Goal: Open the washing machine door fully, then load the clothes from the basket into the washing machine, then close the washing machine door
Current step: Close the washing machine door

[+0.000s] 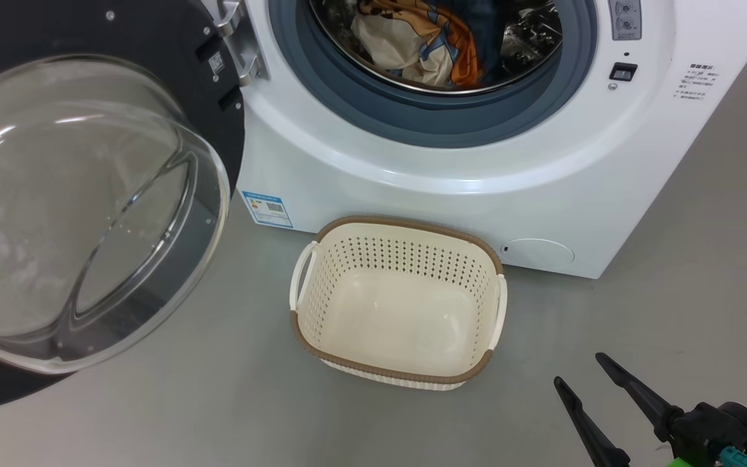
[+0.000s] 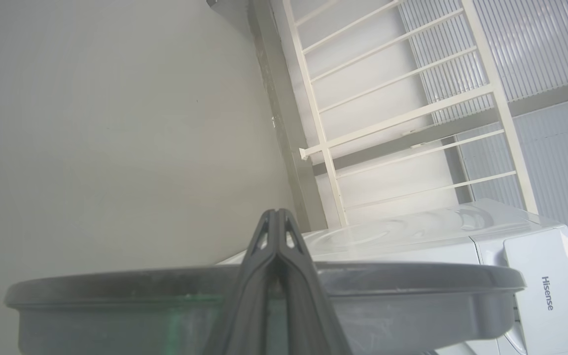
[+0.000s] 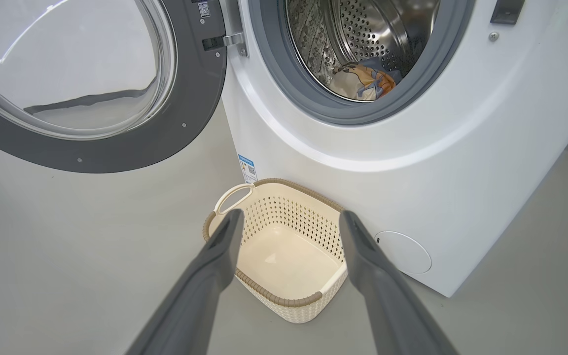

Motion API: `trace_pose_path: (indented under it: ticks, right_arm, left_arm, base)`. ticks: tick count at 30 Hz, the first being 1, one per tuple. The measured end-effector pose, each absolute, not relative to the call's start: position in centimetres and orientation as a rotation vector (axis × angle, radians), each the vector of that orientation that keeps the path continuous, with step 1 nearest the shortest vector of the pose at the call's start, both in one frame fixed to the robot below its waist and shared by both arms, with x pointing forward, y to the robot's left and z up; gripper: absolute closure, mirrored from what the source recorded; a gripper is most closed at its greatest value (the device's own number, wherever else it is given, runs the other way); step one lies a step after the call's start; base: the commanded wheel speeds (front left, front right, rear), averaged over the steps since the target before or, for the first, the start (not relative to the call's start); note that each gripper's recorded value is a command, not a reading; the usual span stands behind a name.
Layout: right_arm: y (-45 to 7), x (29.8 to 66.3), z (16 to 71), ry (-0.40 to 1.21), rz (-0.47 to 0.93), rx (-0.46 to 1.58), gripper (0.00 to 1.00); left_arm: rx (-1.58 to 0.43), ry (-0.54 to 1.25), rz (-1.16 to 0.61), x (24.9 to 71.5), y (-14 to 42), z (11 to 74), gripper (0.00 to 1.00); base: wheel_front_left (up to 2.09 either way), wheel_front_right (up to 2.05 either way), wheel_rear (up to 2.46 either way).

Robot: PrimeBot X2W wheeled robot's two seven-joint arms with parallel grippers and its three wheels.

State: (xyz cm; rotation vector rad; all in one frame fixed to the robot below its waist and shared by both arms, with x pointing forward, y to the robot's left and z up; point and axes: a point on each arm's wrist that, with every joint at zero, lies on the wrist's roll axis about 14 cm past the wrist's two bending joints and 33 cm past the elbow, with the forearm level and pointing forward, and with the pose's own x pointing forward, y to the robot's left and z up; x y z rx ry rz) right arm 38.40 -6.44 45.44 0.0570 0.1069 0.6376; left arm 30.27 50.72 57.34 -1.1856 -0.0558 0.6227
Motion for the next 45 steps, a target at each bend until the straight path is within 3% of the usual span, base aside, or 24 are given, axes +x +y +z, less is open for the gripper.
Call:
trace_pose_path:
  ticks: [45]
  right_arm:
    - [-6.8, 37.9, 45.5, 0.107, 0.619, 0.064, 0.0]
  left_arm:
    - [-1.203, -0.021, 0.566, 31.5, 49.6, 58.3, 1.0]
  base:
    - [0.0, 0.0, 0.0]
